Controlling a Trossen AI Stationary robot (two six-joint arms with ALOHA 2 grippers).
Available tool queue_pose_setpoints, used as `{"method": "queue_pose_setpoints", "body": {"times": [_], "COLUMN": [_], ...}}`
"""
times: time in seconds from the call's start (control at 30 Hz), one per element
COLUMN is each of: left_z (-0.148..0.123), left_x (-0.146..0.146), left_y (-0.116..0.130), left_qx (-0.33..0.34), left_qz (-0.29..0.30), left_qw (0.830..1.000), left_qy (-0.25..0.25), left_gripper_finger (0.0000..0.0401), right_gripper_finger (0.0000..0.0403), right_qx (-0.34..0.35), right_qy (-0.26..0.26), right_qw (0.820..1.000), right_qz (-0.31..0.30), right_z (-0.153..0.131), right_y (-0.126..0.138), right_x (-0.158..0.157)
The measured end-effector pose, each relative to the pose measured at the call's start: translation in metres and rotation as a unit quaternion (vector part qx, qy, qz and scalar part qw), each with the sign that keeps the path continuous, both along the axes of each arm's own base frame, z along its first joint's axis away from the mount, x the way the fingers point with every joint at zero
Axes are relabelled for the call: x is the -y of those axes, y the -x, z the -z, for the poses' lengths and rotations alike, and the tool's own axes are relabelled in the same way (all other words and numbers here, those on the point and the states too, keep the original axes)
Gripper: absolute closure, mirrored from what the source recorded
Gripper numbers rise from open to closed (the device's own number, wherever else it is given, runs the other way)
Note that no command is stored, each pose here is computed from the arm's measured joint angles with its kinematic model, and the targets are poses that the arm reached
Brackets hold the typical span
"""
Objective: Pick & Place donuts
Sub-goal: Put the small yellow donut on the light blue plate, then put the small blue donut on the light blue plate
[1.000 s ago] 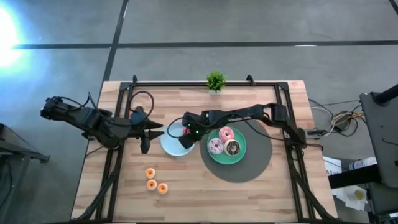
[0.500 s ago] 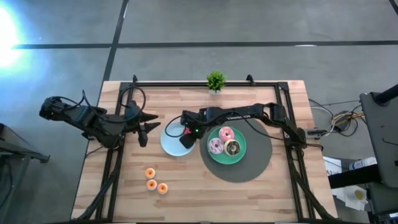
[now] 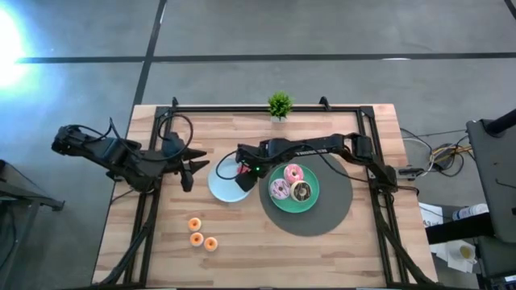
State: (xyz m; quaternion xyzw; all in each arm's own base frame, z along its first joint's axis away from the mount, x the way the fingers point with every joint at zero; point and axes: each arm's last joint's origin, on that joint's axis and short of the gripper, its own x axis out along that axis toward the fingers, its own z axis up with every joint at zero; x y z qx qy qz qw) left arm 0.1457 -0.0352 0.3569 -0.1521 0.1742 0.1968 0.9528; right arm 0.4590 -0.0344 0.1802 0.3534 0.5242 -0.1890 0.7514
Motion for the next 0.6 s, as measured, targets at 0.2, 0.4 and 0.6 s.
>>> {"method": "queue_pose_setpoints", "body": {"times": [0.2,0.4,0.6], "left_z": [0.004,0.005,0.017], "left_x": [0.002,0.003,0.008], "left_y": [-0.003,-0.004,0.0], "left_qx": [-0.014,-0.016,-0.078], "left_qz": [0.0,-0.001,0.038], "left_qw": [1.0,1.0,0.995], "left_qy": [0.001,0.007,0.046], "left_gripper_finger": [0.0273,0.0273,0.0273], "right_gripper_finger": [0.0264,0.0272,0.0273], "right_qx": [-0.023,-0.026,-0.02], "right_qy": [0.032,0.051,0.107], "right_qw": [0.999,0.998,0.993], "right_qz": [0.0,-0.006,-0.039], "right_z": [0.0,0.001,-0.007], "right_y": [0.004,0.005,0.006], "right_x": [0.001,0.0,-0.004]}}
